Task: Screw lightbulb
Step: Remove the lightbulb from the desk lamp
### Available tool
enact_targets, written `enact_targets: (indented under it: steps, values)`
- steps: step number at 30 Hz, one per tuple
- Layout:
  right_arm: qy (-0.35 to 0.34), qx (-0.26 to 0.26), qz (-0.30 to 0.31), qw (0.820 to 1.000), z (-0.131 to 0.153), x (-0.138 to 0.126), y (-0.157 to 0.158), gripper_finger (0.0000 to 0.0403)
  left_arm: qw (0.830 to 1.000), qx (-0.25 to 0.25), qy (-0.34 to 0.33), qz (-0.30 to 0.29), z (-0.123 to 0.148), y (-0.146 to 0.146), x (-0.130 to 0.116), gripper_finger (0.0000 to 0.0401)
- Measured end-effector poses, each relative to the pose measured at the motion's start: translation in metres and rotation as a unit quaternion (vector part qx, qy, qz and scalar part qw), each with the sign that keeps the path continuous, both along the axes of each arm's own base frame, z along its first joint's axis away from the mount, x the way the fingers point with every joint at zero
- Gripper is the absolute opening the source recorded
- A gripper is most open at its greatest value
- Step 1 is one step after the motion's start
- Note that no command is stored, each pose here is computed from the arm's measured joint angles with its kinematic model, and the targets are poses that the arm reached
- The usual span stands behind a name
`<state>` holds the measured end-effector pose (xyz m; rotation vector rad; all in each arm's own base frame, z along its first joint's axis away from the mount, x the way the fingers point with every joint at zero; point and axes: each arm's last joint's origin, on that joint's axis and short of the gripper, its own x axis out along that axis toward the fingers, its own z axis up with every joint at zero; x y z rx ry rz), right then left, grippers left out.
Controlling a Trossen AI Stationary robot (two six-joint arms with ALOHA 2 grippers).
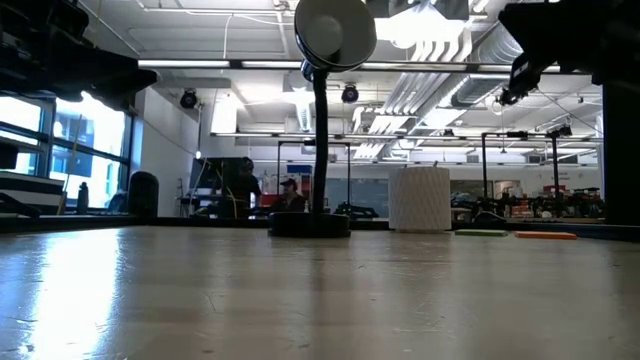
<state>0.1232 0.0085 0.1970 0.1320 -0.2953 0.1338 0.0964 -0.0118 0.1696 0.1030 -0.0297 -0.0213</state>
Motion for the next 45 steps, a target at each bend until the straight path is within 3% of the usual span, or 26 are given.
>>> enact_targets:
  steps: [5,10,13,15,18,22,28,36,40,45]
  values:
    - [-0.054,0.007,-0.012,0.998,0.007,0.006,0.005,0.0032,1.0,0.0,0.0,0.0,0.0,0.0,0.0,0.0172]
    - [-0.081,0.105,-0.001,0.991,0.022,0.014,0.006,0.0032,1.0,-0.001,0.0,0.0,0.0,0.0,0.0,0.0172]
    - [-0.085,0.115,0.002,0.99,0.029,0.018,0.006,0.0032,1.0,-0.002,-0.003,0.0,0.001,0.0,0.0,0.0172]
    - [-0.101,0.105,-0.016,0.989,0.038,0.02,0.004,0.0032,1.0,-0.017,-0.009,0.0,0.002,0.0,0.0,0.0172]
    - [-0.116,0.147,-0.003,0.982,0.05,0.021,0.004,0.0032,0.998,-0.054,-0.017,-0.002,0.004,0.0,0.0,0.0172]
    - [-0.131,0.122,-0.046,0.983,0.066,0.027,0.003,0.0032,0.994,-0.106,-0.038,-0.007,0.008,0.0,-0.001,0.0172]
    - [-0.135,0.111,-0.068,0.982,0.107,0.063,0.005,0.0032,0.993,-0.109,-0.046,-0.006,0.009,0.0,-0.001,0.0172]
    - [0.06,0.078,-0.124,0.987,0.14,0.141,-0.004,0.0032,0.989,-0.137,-0.05,0.015,0.01,0.002,-0.001,0.0172]
    - [0.193,0.052,-0.143,0.969,0.141,0.17,-0.008,0.0032,0.989,-0.136,-0.049,0.018,0.01,0.002,-0.001,0.0172]
    - [0.299,0.023,-0.144,0.943,0.146,0.186,-0.008,0.0032,0.989,-0.136,-0.048,0.018,0.009,0.002,-0.001,0.0172]
